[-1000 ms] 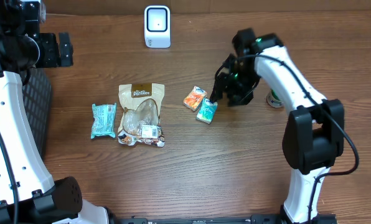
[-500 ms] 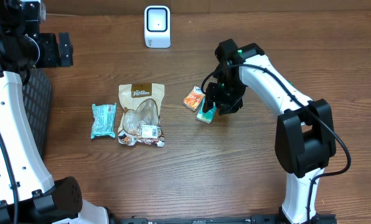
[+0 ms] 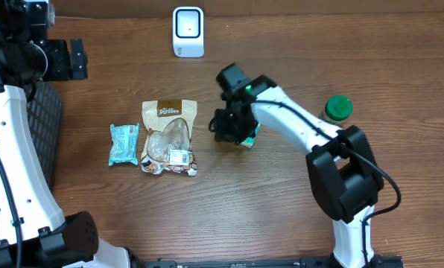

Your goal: Scan the item barcode

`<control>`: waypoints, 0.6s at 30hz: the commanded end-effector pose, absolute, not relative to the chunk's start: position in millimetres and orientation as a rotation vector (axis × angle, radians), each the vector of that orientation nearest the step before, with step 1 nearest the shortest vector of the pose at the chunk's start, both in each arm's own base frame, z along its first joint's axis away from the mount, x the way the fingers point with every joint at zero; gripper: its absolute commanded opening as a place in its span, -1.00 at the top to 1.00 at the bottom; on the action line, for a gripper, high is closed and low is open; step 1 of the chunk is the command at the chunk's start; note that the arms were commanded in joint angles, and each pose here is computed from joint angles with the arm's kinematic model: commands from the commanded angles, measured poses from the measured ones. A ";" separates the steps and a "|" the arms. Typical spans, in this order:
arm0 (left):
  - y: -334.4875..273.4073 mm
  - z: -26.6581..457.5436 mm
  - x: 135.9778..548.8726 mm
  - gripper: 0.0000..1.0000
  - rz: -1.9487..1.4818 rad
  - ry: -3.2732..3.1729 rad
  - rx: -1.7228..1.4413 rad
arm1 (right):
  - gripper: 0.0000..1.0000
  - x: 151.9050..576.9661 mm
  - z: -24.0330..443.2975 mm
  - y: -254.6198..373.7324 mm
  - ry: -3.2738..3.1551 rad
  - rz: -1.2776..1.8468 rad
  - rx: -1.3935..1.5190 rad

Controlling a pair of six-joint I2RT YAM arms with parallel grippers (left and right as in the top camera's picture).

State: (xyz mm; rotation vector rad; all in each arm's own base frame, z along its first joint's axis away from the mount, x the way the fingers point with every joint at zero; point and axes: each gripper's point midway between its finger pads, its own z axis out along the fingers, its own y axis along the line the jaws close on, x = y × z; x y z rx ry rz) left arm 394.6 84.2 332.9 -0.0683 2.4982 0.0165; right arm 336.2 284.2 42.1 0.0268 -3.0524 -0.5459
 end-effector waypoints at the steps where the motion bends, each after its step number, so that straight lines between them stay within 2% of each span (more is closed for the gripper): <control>1: 85.8 341.4 394.4 -0.99 0.037 2.475 -0.047 | 0.53 337.4 33.4 271.4 -3.104 -0.419 -0.102; 18: 85.8 341.4 394.4 -0.99 0.037 2.475 -0.047 | 0.52 354.7 24.6 197.4 -3.139 -0.100 -0.286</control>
